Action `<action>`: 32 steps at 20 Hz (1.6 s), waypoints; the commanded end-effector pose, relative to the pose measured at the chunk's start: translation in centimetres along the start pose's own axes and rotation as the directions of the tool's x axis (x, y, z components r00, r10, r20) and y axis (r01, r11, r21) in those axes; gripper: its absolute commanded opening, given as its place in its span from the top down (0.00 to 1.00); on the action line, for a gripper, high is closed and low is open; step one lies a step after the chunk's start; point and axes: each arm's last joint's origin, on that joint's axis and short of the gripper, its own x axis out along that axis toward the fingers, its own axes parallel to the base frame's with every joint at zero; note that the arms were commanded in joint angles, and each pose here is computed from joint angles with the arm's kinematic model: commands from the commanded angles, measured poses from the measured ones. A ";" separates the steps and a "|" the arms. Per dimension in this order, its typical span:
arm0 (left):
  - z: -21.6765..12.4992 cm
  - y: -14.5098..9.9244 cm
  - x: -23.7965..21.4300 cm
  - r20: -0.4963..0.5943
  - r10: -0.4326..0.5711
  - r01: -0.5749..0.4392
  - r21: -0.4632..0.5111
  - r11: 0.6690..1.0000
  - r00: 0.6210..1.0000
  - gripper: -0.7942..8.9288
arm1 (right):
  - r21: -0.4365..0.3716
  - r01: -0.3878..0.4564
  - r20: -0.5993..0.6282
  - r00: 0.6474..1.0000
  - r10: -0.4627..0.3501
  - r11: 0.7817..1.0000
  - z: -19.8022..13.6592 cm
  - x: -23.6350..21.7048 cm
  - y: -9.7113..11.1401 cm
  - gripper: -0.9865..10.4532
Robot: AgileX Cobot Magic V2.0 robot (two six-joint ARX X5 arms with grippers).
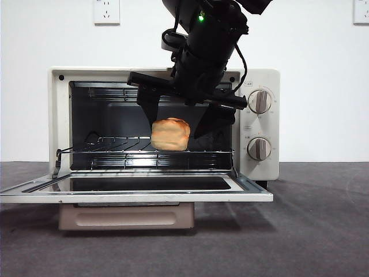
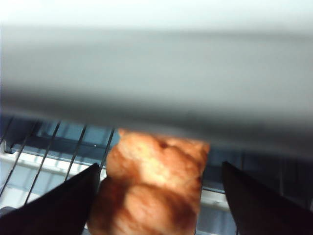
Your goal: The left arm flap open the oven, the right arm pick bread and place it into oven, the left arm flap close the oven
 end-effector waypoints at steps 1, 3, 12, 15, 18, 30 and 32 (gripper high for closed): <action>0.2 -0.1 -0.1 0.008 -0.007 0.007 0.020 1.000 1.000 0.90 | -0.004 -0.017 0.003 1.000 0.017 1.000 0.1 -0.2 0.8 0.55; 0.2 -0.1 -0.1 0.008 -0.008 0.007 0.020 1.000 1.000 0.90 | -0.009 -0.030 0.015 0.999 0.030 1.000 0.5 -0.9 1.1 0.55; 0.2 -0.1 -0.1 0.009 -0.008 0.007 0.020 1.000 1.000 0.90 | -0.110 -0.100 0.045 0.993 0.105 0.989 2.0 -7.4 2.4 0.55; 0.3 -0.1 -0.1 0.010 -0.008 0.008 0.021 1.000 1.000 0.90 | -0.243 -0.118 0.023 0.992 0.127 0.963 2.3 -11.0 2.3 0.56; 0.3 -0.1 -0.1 0.013 -0.008 0.008 0.021 1.000 1.000 0.90 | -0.346 -0.170 -0.018 0.984 0.175 0.923 2.7 -14.7 1.3 0.56; 0.3 -0.1 -0.1 0.016 -0.009 0.008 0.019 1.000 1.000 0.90 | -0.394 -0.367 -0.080 0.927 0.366 0.843 -2.0 -22.9 -5.4 0.56; 0.3 -0.1 -0.1 0.016 -0.009 0.008 0.018 1.000 1.000 0.90 | -0.392 -0.383 -0.085 0.921 0.381 0.836 -3.1 -23.3 -6.2 0.56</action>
